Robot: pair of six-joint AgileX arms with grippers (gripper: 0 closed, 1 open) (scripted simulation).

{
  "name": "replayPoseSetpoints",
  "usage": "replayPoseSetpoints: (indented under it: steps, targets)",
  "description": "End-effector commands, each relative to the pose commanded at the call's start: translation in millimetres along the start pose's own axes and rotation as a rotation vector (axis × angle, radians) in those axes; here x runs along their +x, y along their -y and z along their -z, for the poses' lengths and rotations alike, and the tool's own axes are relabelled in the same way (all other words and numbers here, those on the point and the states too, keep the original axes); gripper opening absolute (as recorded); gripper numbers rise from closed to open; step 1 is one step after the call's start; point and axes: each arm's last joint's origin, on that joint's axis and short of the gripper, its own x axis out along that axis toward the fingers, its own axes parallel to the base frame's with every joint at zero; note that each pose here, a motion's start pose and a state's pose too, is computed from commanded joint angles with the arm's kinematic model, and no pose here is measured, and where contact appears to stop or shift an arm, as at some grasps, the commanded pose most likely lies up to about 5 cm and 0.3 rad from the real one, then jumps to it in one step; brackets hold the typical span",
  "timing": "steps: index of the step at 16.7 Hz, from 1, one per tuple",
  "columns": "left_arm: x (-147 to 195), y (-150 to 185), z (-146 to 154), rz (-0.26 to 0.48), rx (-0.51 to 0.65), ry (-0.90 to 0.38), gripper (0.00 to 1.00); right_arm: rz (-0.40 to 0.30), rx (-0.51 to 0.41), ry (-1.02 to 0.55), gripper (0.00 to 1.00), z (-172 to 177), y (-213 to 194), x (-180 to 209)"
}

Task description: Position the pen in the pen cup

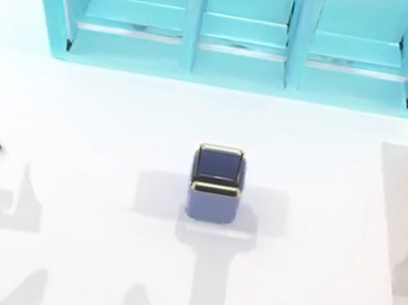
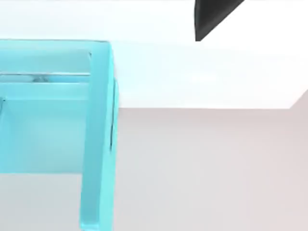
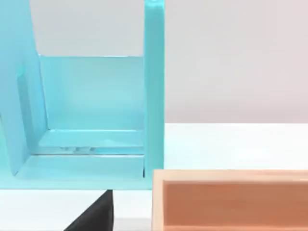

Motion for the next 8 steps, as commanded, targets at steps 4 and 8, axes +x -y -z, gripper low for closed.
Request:
replayPoseSetpoints:
  steps: [4,8]
  targets:
    - [1.3,-1.0,-2.8,0.003,-0.026,-0.009,1.0,0.0,0.0,0.0,1.0,0.0,0.0,0.0]
    - [12.0,-6.9,-14.7,0.021,-0.162,-0.079,1.0,0.0,0.0,0.0,1.0,0.0,0.0,0.0]
